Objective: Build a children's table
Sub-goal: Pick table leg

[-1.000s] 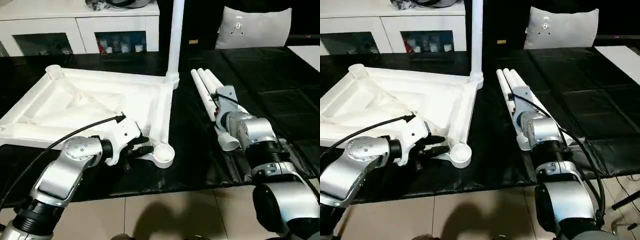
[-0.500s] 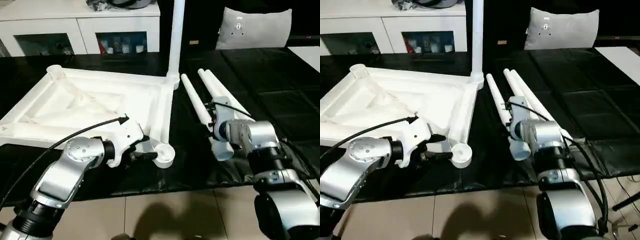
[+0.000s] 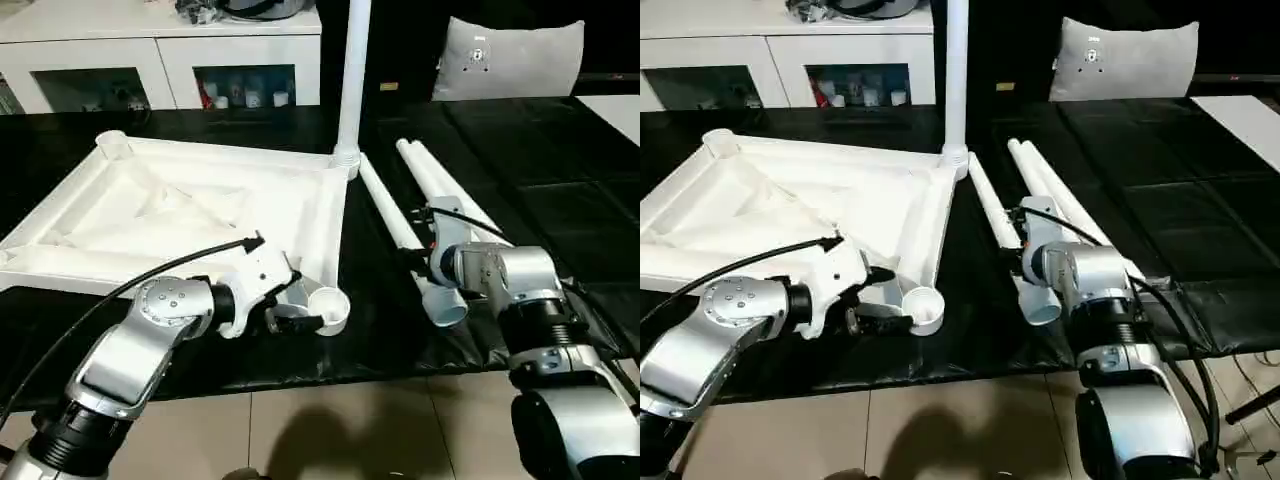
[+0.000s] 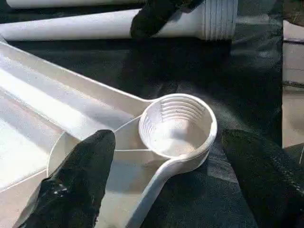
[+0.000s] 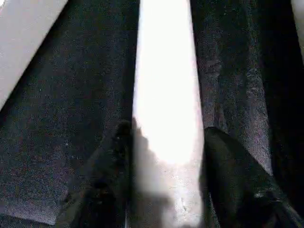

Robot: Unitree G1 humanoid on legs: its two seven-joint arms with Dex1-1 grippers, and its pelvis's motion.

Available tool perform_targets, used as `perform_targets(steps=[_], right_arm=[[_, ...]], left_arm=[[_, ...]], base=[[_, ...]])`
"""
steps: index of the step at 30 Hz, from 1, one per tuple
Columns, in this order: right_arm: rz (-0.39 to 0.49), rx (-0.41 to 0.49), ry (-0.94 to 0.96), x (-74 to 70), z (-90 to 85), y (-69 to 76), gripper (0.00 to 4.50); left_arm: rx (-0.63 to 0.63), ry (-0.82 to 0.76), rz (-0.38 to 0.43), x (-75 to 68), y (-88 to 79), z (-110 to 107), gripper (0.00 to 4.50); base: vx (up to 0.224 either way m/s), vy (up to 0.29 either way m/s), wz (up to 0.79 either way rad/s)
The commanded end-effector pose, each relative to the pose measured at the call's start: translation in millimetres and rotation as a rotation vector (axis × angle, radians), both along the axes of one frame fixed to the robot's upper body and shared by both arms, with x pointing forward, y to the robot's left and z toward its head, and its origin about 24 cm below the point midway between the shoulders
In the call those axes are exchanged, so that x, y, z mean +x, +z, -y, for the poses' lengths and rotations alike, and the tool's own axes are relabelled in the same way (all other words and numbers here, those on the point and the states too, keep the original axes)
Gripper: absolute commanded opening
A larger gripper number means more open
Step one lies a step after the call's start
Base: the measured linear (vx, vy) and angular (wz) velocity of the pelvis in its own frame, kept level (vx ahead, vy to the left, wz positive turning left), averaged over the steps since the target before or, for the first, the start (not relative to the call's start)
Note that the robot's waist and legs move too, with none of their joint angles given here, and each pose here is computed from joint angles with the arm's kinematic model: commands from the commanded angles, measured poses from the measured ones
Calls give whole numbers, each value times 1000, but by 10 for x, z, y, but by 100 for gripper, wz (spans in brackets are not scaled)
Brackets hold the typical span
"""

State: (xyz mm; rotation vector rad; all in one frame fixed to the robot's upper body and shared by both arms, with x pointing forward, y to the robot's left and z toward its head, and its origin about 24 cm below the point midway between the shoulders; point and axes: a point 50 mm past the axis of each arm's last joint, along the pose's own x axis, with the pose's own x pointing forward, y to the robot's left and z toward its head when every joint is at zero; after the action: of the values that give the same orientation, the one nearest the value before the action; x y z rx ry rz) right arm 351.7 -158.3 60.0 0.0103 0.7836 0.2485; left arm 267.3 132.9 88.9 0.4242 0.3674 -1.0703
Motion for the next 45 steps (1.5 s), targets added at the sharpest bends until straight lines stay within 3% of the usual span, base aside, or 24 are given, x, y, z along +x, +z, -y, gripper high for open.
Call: perform_targets(steps=[1,7,8,11,12,15,18,19,21,23,24,27,31,32,39,45], right_arm=[[-66,14,-20,-88,42,-155,194],[-20,33,-67,-76,125,-94,182],[33,63,-107,-54,176,-15,182],[64,77,-138,-45,222,52,181],[150,115,-173,-18,259,197,181],[357,184,-194,35,275,435,181],[523,301,-191,58,264,652,181],[531,319,-188,57,261,669,181],[586,471,-126,25,199,771,181],[649,562,-57,-27,134,871,181],[649,562,-57,-27,134,871,181],[741,768,153,-228,-57,1033,181],[774,921,348,-411,-205,1082,180],[750,1003,440,-507,-266,1059,180],[691,1057,529,-618,-361,944,180],[668,1083,558,-658,-386,909,180]], left_arm=[[-3,-12,9,-5,30,10,444],[-40,1,22,16,39,18,450],[-70,18,36,40,54,25,450],[-104,40,50,70,79,33,450],[-168,80,79,129,142,55,450],[-242,134,113,215,224,72,450],[-331,200,153,333,340,96,450],[-344,208,156,346,356,100,450],[-456,241,160,418,497,152,450],[-559,269,147,462,610,193,450],[-559,269,147,462,610,193,450],[-800,330,77,556,832,278,450],[-957,329,-55,592,927,386,450],[-1033,290,-112,582,991,455,450],[-1238,211,-231,548,1186,546,450],[-1312,101,-308,443,1258,611,450]], base=[[0,0,0],[0,0,0],[0,0,0],[0,0,0],[0,0,0],[0,0,0],[0,0,0],[0,0,0],[0,0,0],[0,0,0],[0,0,0],[0,0,0],[0,0,0],[0,0,0],[0,0,0],[0,0,0]])
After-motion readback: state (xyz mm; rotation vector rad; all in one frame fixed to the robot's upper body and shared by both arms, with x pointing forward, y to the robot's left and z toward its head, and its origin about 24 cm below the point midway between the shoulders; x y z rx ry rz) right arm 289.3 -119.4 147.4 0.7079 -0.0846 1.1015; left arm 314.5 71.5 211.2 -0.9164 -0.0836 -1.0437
